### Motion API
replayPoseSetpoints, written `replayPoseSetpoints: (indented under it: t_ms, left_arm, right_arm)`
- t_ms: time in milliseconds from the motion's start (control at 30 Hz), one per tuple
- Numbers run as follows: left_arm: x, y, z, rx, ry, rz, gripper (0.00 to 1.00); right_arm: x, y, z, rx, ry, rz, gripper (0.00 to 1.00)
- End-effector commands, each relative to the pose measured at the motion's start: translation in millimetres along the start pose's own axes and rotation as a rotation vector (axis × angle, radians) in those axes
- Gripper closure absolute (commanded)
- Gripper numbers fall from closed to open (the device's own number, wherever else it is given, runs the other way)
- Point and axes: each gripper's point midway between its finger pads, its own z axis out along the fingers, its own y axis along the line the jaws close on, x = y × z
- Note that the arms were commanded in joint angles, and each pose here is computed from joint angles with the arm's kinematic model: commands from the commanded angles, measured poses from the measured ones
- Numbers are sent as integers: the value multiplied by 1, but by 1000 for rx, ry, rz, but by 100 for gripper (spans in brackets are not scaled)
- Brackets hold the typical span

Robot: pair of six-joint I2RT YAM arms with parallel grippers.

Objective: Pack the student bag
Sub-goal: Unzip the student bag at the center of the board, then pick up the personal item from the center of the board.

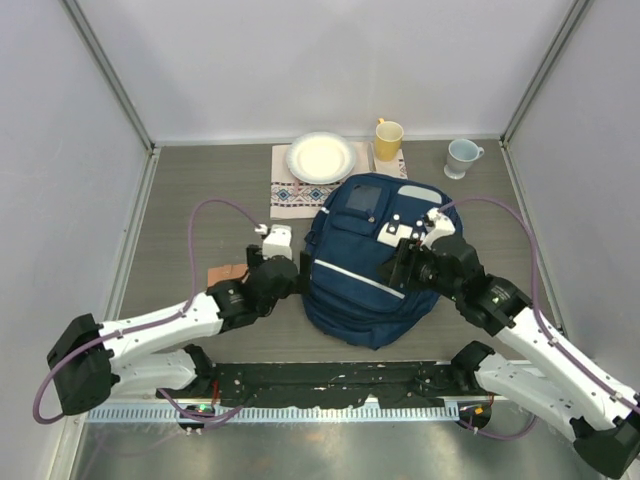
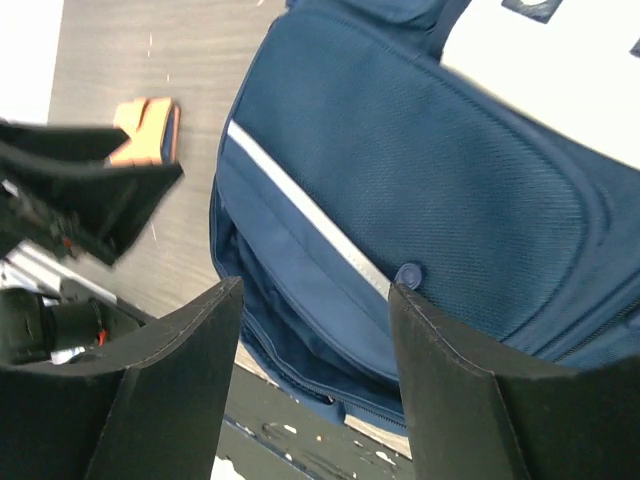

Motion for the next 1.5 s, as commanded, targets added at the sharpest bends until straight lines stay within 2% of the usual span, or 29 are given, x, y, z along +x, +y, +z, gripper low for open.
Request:
replayPoseSetpoints:
  t_ms: [0, 133, 200, 433, 567, 633, 733, 767, 933, 1100, 1333, 1467]
  left_arm:
    - [-1, 76, -19, -356, 3, -226, 0]
    - [8, 130, -37, -540, -2, -365, 0]
    - [20, 139, -36, -532, 32, -428, 0]
    - [31, 197, -48, -645, 27, -595, 0]
    - [47, 215, -43, -622, 48, -692, 0]
    - [50, 222, -36, -577, 57, -775, 0]
    - [63, 240, -32, -586, 75, -857, 0]
    - [62, 235, -28, -534, 88, -878, 1]
    - [60, 235, -20, -489, 85, -874, 0]
    - [48, 219, -8, -338, 45, -879, 0]
    - [68, 213, -6, -332, 110, -886, 0]
    - [69, 206, -4, -292, 97, -918, 0]
  right_arm:
    - [-11, 29, 3, -67, -20, -123, 35]
    - [2, 55, 18, -128, 18, -158, 35]
    - [5, 73, 24, -178, 20, -162, 35]
    - [26, 128, 49, -320, 104, -125, 35]
    - [43, 149, 80, -368, 169, -39, 41]
    - [38, 165, 89, -404, 155, -1, 44]
    - [49, 176, 116, -402, 200, 7, 45]
    - [51, 183, 121, -417, 204, 9, 45]
    - [73, 202, 163, -430, 282, 40, 45]
    - [89, 210, 201, -386, 303, 67, 45]
    - [118, 199, 247, -317, 347, 106, 45]
    - [126, 203, 259, -335, 366, 118, 45]
